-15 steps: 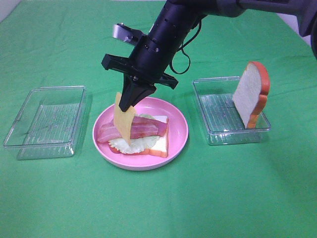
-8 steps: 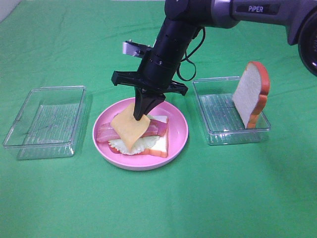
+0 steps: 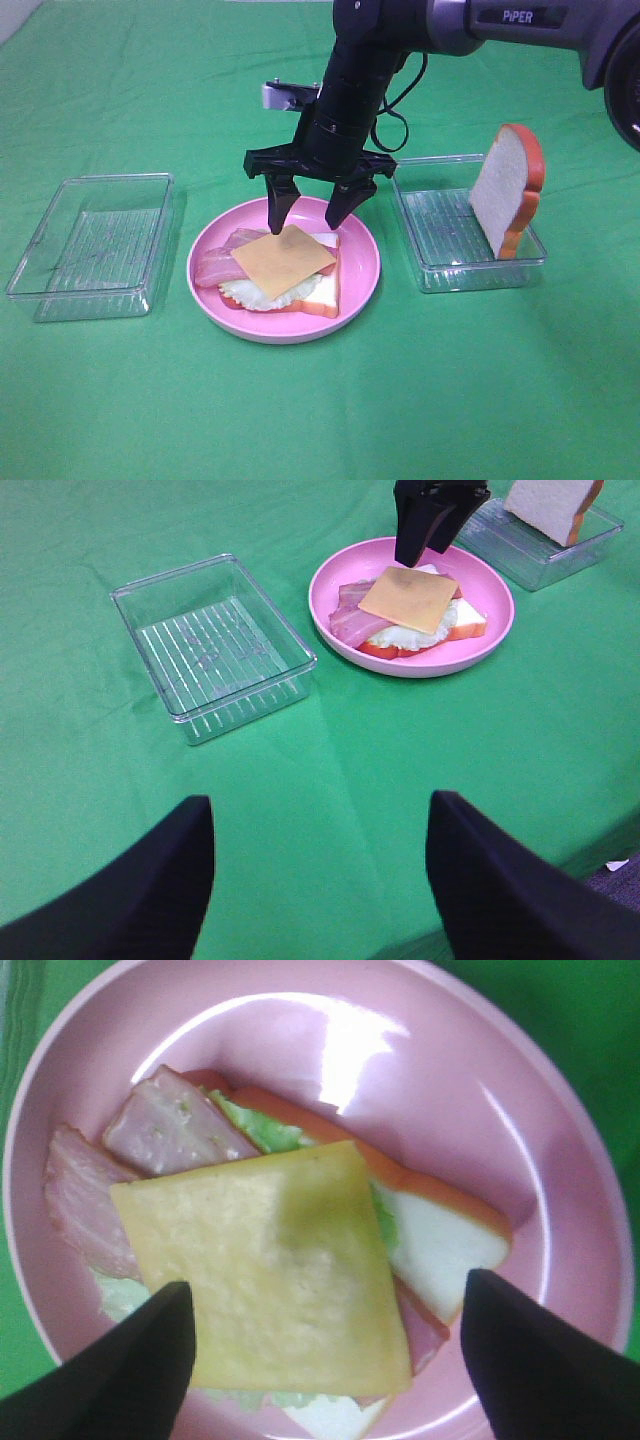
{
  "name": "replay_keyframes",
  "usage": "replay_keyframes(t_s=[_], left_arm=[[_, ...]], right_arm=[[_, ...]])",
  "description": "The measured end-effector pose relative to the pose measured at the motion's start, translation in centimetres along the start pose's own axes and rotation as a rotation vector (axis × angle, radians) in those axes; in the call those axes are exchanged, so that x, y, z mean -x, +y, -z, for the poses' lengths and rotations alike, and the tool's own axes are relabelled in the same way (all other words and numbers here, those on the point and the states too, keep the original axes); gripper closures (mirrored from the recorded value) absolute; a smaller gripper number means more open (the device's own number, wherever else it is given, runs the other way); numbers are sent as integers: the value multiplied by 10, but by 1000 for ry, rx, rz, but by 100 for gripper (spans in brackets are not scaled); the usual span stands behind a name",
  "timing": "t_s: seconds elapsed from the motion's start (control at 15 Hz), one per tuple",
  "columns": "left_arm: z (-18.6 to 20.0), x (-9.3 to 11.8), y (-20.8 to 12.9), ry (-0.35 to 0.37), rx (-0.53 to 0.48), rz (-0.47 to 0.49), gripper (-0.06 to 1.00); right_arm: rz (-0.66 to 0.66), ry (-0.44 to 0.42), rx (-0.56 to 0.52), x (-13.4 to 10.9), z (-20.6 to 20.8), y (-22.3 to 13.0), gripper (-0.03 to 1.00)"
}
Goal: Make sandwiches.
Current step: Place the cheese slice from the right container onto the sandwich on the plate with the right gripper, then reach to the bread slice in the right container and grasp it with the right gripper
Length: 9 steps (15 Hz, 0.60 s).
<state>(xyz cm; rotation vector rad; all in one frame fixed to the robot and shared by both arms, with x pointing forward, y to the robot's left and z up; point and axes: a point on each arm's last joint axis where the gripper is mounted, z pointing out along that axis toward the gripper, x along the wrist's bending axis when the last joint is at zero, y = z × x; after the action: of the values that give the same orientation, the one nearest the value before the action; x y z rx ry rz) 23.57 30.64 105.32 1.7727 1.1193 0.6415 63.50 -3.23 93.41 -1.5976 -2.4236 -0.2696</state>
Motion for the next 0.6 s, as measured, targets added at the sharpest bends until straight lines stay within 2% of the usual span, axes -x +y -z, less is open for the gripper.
replay_keyframes(t_s=[0.27,0.33,0.4,0.47,0.6], left_arm=[[0,0,0,0,0,0,35],[0,0,0,0,0,0,35],[0,0,0,0,0,0,35],[0,0,0,0,0,0,35],[0,0,0,0,0,0,35]], right_arm=[[20,-110,92,-2,47,-5,25],[22,-147,114,-2,62,-8,25],[30,-239,165,-1,93,-16,25],[25,-287,189,2,109,-20,24],[-11,-327,222,10,129,-26,24]])
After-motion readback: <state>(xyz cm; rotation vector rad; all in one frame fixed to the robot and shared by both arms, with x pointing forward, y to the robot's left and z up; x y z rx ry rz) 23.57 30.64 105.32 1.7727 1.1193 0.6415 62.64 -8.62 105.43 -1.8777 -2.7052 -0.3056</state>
